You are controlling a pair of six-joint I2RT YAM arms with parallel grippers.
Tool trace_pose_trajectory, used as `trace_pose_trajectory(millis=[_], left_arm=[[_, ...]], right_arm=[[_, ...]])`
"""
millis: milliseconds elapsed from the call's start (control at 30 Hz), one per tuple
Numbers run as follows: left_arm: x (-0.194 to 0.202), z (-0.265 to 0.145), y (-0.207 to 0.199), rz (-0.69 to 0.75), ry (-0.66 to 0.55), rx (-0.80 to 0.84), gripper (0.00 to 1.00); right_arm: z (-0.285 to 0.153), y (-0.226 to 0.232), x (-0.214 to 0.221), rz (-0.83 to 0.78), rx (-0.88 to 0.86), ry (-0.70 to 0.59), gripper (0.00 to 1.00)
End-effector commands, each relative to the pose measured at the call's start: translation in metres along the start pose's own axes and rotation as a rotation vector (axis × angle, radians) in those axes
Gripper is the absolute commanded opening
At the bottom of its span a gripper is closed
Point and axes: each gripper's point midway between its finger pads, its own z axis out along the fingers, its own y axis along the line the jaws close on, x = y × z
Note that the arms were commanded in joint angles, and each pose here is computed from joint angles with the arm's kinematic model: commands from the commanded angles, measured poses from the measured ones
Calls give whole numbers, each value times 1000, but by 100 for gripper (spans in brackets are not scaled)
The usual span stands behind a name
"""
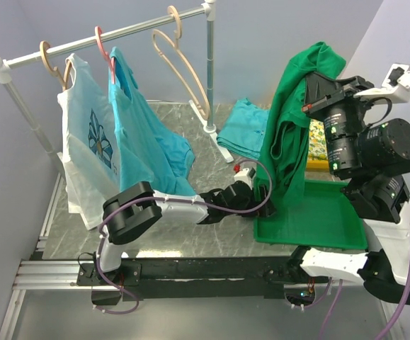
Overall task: Place the t-shirt on the hanger
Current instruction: Move the bin to the center of the board, then place the T-shirt at the center of the board.
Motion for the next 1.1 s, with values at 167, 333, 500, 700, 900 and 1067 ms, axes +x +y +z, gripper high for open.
trace_pose_trajectory(millis=[167, 333, 500, 700, 900, 1067], left_arm=[[-27, -40, -32, 49, -103, 143, 97], [-44, -68, 1, 8, -148, 90, 96], [-59, -92, 43, -18, -206, -36, 96], [-78, -115, 111, -108, -267, -156, 97], [-105, -139, 190, -186, -337, -329, 96], [-130, -159, 219, -203, -398, -413, 96]], right_arm=[[3, 20, -19, 69, -61, -29, 0], [1, 20, -25, 80, -71, -38, 0], [-1, 25, -29, 96, -99, -35, 0], [-5, 42, -30, 125, -185, -14, 0], [-6, 65, -19, 160, -275, 43, 0], [-7, 75, -15, 171, -310, 64, 0]])
